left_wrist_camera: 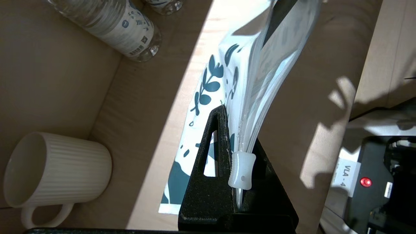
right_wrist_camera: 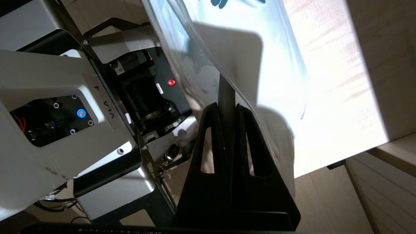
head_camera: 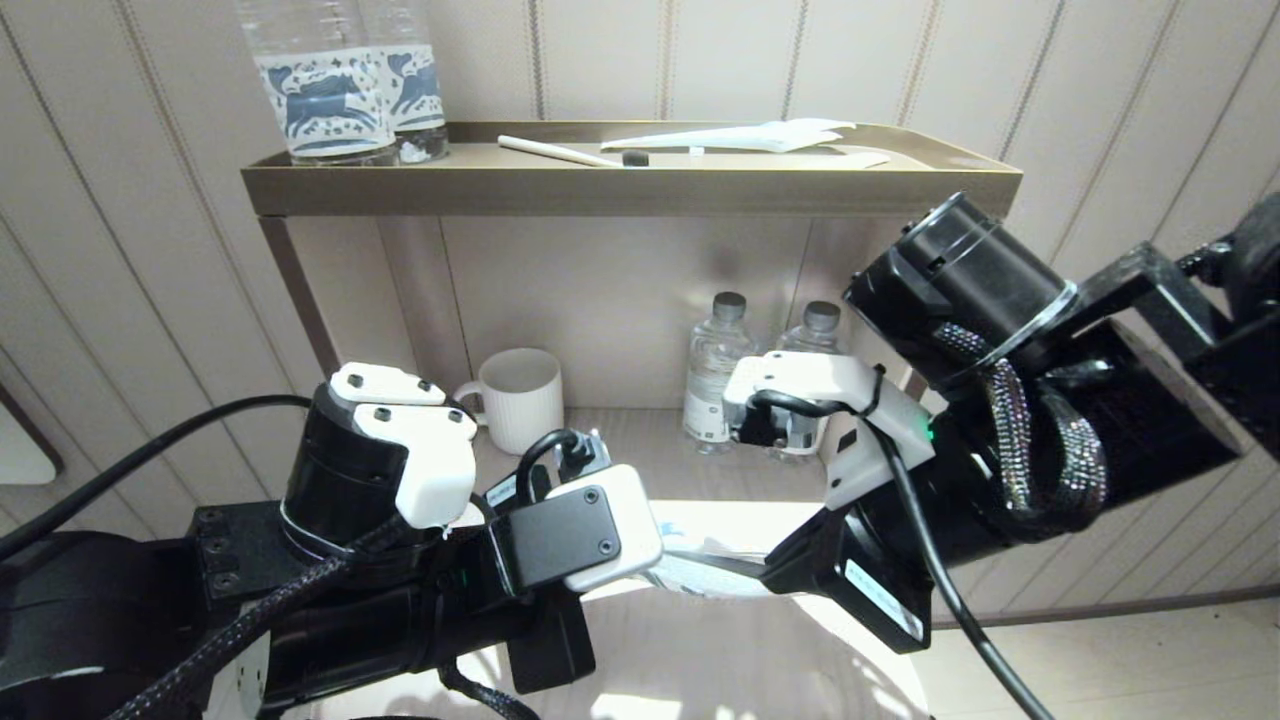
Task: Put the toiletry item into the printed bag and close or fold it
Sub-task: Place the toothbrush in the storage bag
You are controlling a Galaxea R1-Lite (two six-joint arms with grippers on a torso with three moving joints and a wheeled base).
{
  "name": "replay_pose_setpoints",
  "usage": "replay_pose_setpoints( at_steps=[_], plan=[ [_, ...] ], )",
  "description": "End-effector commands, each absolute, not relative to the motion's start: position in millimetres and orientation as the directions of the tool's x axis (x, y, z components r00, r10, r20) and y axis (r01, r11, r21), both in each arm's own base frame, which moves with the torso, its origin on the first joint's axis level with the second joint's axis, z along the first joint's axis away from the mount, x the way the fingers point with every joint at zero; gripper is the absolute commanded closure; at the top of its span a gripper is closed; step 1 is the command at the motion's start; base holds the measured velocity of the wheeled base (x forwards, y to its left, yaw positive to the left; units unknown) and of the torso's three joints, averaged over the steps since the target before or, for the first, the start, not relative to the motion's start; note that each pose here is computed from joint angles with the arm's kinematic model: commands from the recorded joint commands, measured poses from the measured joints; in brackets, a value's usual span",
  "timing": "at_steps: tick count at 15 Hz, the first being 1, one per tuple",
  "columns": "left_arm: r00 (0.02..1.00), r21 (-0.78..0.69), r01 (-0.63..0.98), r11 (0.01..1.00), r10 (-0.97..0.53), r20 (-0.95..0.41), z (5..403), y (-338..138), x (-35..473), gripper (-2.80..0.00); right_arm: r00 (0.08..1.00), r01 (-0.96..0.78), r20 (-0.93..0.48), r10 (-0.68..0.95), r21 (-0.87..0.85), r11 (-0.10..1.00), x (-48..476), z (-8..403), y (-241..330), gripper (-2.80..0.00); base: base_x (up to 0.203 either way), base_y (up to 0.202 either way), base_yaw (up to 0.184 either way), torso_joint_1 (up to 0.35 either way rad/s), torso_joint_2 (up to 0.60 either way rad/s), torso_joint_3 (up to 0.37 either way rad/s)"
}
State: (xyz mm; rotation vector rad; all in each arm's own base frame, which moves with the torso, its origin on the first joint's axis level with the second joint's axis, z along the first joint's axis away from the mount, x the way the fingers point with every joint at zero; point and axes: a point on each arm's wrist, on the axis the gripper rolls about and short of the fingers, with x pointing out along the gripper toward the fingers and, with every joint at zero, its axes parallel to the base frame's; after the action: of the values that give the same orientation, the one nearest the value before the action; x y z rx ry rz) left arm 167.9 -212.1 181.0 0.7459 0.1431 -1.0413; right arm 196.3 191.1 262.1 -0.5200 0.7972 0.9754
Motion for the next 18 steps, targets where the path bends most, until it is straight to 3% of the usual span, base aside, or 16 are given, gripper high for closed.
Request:
replay_pose_setpoints(
  at_steps=[1,10,11,18],
  plan=[
    [0.521,0.496,0.820,0.287,-0.734,-0.437,183,-211,166,0.00,0.313,-0.879,-0.797,0.517,-0.038,0.475,197,259,192,0.00,0.000,0.000,0.000,0.000,0.00,0.000],
    [0.481,0.460,0.845,0.273,-0.762,-0.433,184,-214,161,0.00,0.346,-0.873,-0.764,0.544,-0.049,0.486,210,259,203,0.00,0.000,0.000,0.000,0.000,0.00,0.000],
    [0.478,0.459,0.847,0.269,-0.762,-0.437,183,-214,160,0.00,0.348,-0.871,-0.765,0.542,-0.050,0.488,210,259,202,-2.80,0.000,0.000,0.000,0.000,0.00,0.000],
    [0.457,0.447,0.861,0.243,-0.755,-0.471,172,-216,157,0.00,0.394,-0.863,-0.721,0.570,-0.076,0.500,193,281,181,-2.80,0.000,0.000,0.000,0.000,0.00,0.000]
  ],
)
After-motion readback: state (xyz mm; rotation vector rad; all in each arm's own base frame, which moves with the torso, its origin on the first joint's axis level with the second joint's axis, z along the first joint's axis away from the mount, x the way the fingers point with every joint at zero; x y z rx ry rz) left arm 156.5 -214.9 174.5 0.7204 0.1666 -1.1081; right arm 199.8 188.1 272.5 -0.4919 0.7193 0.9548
